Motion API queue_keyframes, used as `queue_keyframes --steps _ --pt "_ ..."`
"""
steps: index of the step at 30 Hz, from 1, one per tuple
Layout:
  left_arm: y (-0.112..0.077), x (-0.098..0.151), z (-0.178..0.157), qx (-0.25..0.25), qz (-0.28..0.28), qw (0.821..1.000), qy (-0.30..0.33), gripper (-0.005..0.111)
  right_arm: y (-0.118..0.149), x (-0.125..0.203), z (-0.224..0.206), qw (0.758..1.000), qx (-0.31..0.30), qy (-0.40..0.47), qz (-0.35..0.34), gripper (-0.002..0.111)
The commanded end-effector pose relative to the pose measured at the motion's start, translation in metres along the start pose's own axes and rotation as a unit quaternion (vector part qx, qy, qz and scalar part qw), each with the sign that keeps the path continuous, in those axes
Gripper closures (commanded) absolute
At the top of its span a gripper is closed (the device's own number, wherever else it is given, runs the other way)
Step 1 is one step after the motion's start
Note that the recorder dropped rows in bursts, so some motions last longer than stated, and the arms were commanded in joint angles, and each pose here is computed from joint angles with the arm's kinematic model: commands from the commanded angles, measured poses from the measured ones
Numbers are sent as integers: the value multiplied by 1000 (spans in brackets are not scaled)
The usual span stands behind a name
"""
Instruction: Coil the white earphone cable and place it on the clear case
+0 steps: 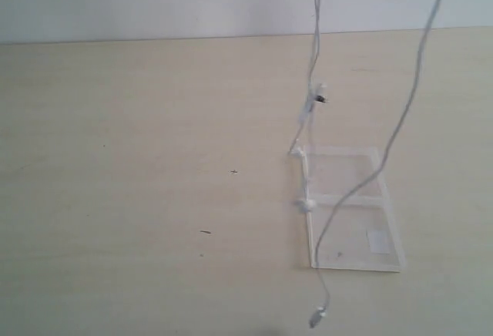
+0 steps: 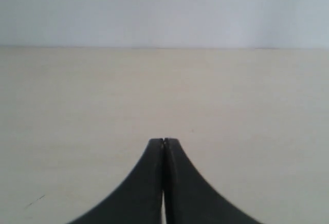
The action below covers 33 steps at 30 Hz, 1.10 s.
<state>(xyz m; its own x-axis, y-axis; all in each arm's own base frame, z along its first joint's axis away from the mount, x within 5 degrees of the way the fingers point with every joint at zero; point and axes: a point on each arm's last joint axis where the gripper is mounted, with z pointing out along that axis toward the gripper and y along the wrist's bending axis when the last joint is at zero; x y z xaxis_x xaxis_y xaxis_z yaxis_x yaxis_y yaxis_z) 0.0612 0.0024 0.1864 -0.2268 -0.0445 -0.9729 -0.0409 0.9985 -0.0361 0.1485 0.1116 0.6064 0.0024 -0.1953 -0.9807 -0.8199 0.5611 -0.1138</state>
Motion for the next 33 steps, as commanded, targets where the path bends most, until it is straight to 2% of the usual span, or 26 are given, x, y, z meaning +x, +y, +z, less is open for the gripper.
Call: queue_keyframes --steps 1,2,3,5,6,8,9,11,13,16,19,22,26,27,29,31,33 --pt "-2 -40 -10 47 -160 961 -218 107 5 -5 -4 1000 -15 -23 9 108" --pt "-2 -45 -12 65 -205 945 -247 107 5 -5 -4 1000 -15 -23 9 108" --pt "-2 -55 -19 92 -244 916 -304 107 5 -5 -4 1000 -13 -24 8 108" --pt "-4 -65 -26 124 -244 893 -358 107 4 -5 -3 1000 -11 -24 8 108" --pt "-7 -72 -28 137 -229 889 -371 107 4 -5 -3 1000 -10 -26 8 108" --pt "-25 -118 -39 183 -84 891 -407 107 2 -6 -2 999 -6 -33 9 108" --pt "-33 -138 -36 211 -49 889 -404 107 0 -5 1 999 -6 -30 11 108" --pt "-42 -164 -17 246 -30 893 -376 107 -1 -5 3 1000 -7 -27 12 108" --pt "-47 -177 4 269 -29 894 -358 107 -1 -5 3 1000 -7 -27 12 108" --pt "-60 -191 64 342 -38 891 -298 107 -1 -5 3 1000 -7 -27 12 108" --pt "-72 -184 100 402 -9 883 -243 103 -1 -5 3 1000 -7 -28 12 108" --pt "-83 -172 127 490 -10 850 -195 90 -2 -6 3 999 -1 -33 11 108" --pt "-102 -152 156 528 -9 838 -135 62 -5 -4 7 999 1 -29 13 108" --pt "-115 -142 164 546 -3 829 -120 50 -7 -3 11 1000 0 -26 15 108" --pt "-137 -123 170 572 29 812 -113 37 -11 0 18 1000 -2 -17 19 108" --pt "-154 -110 170 593 62 794 -116 34 -13 2 22 1000 -4 -12 22 108" --pt "-163 -105 167 605 70 785 -116 34 -14 3 24 1000 -4 -10 23 108"
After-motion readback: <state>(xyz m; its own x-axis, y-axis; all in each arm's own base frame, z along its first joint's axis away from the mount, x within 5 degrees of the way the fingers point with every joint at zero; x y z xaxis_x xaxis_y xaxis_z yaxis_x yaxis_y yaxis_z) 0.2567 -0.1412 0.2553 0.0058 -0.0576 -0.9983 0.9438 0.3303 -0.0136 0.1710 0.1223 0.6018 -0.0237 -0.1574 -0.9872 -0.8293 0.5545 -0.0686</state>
